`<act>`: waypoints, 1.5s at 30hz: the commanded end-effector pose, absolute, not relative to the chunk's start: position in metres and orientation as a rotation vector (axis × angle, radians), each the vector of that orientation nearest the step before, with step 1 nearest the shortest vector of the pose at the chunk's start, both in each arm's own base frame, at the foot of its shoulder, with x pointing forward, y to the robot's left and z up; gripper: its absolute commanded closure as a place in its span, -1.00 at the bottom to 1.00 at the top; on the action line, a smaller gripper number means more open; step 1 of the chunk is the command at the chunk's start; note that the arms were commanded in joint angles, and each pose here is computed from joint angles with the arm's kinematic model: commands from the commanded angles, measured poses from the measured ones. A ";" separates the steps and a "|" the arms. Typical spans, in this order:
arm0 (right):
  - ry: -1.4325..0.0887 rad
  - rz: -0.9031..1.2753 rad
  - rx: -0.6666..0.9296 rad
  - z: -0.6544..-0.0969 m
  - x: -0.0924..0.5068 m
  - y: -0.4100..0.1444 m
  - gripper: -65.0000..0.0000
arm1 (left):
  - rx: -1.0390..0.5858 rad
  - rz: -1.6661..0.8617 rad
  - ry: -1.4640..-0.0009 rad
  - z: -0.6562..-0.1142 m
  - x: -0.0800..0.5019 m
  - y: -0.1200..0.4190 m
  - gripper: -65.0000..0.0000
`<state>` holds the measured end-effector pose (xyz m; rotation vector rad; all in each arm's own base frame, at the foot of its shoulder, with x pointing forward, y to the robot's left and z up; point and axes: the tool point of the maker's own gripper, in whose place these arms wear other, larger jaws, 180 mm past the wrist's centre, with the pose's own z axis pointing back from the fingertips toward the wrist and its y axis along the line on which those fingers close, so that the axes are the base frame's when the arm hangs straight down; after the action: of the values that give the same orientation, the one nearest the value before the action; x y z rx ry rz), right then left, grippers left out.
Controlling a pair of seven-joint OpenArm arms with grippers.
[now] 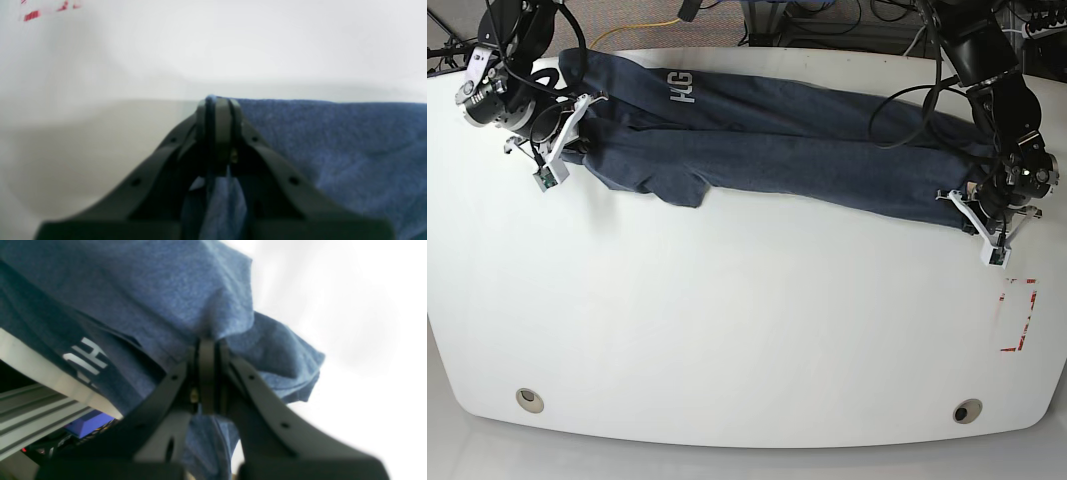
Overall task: Fold the T-shirt properly
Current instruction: 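Hold the folded shirt with both grippers and adjust the left gripper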
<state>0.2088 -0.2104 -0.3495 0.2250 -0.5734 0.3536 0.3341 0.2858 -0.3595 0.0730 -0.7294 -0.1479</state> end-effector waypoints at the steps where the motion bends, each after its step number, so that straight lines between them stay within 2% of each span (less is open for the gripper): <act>1: -0.605 0.360 0.219 -0.342 0.213 -0.211 1.00 | 0.097 -0.151 -0.765 -0.346 0.341 0.293 1.00; 3: -0.607 0.359 0.220 -0.342 0.214 -0.211 1.00 | 0.086 -0.146 -0.750 -0.352 0.340 0.292 1.00; 4: -0.608 0.357 0.222 -0.342 0.214 -0.210 1.00 | 0.080 -0.142 -0.741 -0.356 0.340 0.292 0.93; 8: -0.607 0.356 0.225 -0.343 0.213 -0.209 1.00 | 0.069 -0.135 -0.721 -0.363 0.337 0.292 0.43; 10: -0.607 0.356 0.225 -0.343 0.213 -0.209 1.00 | 0.069 -0.135 -0.721 -0.363 0.337 0.292 0.23; 11: -0.607 0.356 0.225 -0.343 0.213 -0.209 1.00 | 0.069 -0.135 -0.725 -0.363 0.338 0.292 0.21; 20: -0.606 0.356 0.225 -0.343 0.213 -0.209 1.00 | 0.065 -0.125 -0.768 -0.349 0.354 0.291 0.21; 27: -0.606 0.355 0.227 -0.343 0.213 -0.209 1.00 | 0.005 -0.082 -0.707 -0.372 0.362 0.292 0.20; 37: -0.607 0.355 0.228 -0.343 0.213 -0.208 1.00 | 0.010 -0.076 -0.693 -0.374 0.362 0.299 0.22; 39: -0.607 0.355 0.228 -0.343 0.213 -0.208 1.00 | 0.009 -0.075 -0.693 -0.375 0.362 0.299 0.29; 42: -0.608 0.355 0.231 -0.343 0.213 -0.208 1.00 | -0.011 -0.066 -0.662 -0.386 0.359 0.297 0.56; 45: -0.608 0.355 0.231 -0.343 0.213 -0.208 1.00 | -0.024 -0.053 -0.644 -0.391 0.361 0.300 0.57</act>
<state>0.2074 -0.2071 -0.3513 0.2349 -0.5726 0.3442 0.3503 0.2901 -0.4022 -0.0378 -0.6213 -0.0582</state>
